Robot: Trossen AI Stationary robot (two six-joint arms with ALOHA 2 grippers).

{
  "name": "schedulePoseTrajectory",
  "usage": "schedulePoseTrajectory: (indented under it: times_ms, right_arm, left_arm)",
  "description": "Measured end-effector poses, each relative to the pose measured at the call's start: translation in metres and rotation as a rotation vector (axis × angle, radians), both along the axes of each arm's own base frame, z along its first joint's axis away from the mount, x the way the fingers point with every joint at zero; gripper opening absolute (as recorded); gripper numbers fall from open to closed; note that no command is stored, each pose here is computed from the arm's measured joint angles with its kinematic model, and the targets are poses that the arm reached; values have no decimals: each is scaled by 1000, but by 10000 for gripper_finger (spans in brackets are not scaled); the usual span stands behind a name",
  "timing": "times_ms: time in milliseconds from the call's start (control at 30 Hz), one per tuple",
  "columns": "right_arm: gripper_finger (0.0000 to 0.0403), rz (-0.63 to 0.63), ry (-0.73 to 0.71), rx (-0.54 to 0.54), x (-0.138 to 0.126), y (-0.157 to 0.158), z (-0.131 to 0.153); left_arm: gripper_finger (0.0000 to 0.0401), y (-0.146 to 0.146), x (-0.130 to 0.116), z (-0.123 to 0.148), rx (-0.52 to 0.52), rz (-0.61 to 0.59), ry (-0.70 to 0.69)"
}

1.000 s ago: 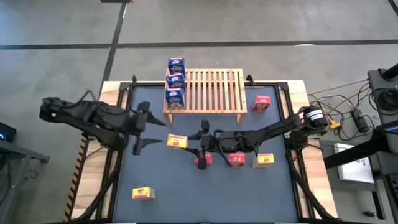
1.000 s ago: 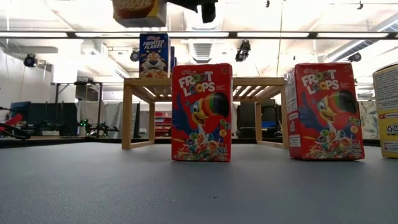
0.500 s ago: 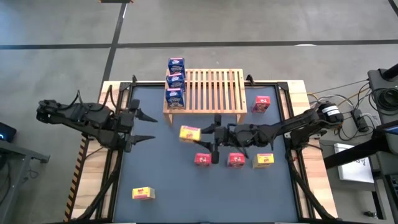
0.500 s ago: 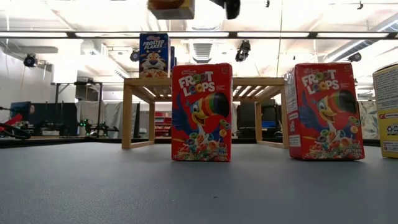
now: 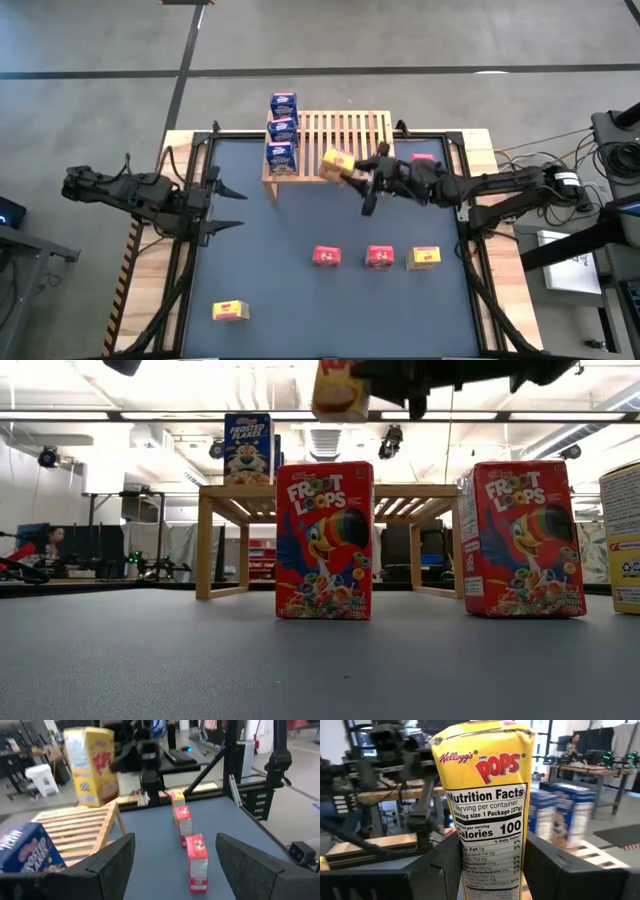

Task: Stack cereal on shelf
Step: Put the top yellow cereal box on the shelf

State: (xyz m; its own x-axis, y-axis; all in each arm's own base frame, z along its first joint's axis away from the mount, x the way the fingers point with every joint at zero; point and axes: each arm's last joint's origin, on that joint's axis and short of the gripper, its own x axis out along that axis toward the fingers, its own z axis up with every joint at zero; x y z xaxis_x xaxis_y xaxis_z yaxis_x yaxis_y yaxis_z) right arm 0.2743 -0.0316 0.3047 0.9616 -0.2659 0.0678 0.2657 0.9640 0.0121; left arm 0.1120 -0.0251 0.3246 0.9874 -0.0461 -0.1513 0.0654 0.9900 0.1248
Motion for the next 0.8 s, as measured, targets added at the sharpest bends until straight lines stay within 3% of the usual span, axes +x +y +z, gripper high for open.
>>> schedulePoseTrajectory:
  times_ms: [300,467,800]
  right_arm:
    - [162,71,-9,19,-15,-63,1]
    - [162,70,13,30,-16,-104,-1]
    - [162,222,42,50,15,-182,0]
  left_arm:
    - [261,7,-16,0,54,58,-140]
    - [261,15,-19,-7,109,235,-142]
    - [261,21,-20,-3,92,278,-197]
